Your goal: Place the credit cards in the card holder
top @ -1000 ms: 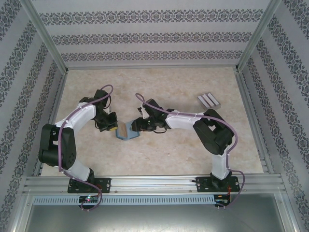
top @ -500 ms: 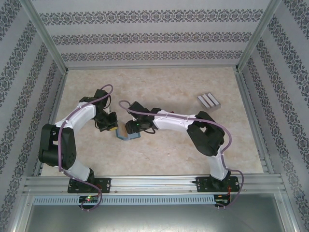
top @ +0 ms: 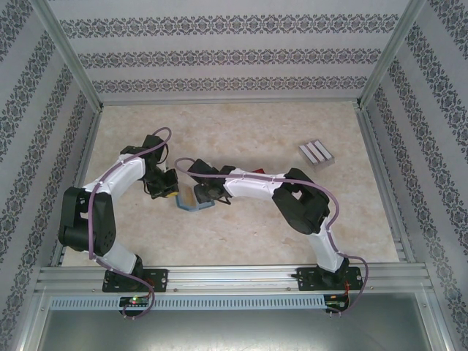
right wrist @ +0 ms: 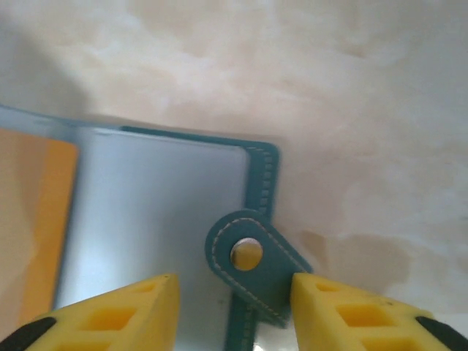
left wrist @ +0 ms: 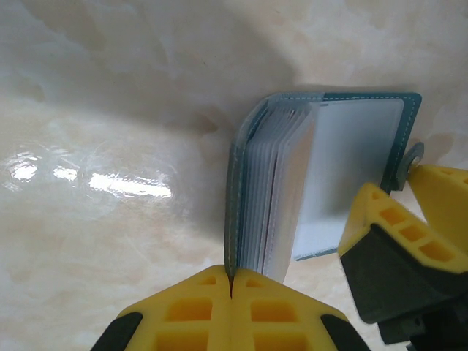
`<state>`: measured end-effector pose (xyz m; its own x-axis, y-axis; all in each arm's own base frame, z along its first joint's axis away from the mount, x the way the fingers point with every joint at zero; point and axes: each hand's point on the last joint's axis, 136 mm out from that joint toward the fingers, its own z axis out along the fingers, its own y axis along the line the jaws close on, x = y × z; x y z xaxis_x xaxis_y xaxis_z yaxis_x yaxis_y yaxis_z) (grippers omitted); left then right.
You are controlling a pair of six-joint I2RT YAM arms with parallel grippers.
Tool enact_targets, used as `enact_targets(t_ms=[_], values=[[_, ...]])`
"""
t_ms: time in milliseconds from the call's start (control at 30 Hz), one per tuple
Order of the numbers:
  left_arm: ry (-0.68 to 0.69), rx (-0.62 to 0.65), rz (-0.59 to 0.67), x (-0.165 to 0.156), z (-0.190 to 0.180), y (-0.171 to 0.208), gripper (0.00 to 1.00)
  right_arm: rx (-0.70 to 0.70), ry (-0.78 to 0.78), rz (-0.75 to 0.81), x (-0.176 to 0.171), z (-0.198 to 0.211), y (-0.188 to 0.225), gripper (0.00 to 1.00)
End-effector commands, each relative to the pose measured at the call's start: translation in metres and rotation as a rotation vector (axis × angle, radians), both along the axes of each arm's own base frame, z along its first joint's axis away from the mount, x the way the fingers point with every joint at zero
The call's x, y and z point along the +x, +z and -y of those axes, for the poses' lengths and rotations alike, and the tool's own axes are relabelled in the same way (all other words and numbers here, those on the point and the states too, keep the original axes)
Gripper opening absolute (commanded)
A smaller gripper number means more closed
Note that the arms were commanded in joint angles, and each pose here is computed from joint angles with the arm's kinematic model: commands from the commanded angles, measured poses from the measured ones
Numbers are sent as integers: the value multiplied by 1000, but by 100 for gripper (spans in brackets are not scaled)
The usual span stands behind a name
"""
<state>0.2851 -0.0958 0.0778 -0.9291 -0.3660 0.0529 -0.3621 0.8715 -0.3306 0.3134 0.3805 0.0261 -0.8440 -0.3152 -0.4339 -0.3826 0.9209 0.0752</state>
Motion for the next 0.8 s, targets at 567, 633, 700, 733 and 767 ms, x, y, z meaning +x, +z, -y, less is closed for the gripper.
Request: enact_targets(t_ms=[567, 633, 700, 733, 767], values=[[-30, 7, -21, 0, 2, 7, 0, 321, -53, -120, -4, 7, 5, 10], [-32, -20, -12, 3, 7, 9, 0, 385, -30, -155, -6, -1, 3, 8], [-36, -57, -7, 5, 15, 10, 0, 443, -3, -191, -11, -11, 1, 8], [-35, -89, -10, 6, 21, 12, 0, 470, 8, -209, -14, -16, 0, 7], [-35, -124, -9, 8, 27, 14, 0, 491, 19, -227, -17, -22, -1, 6]])
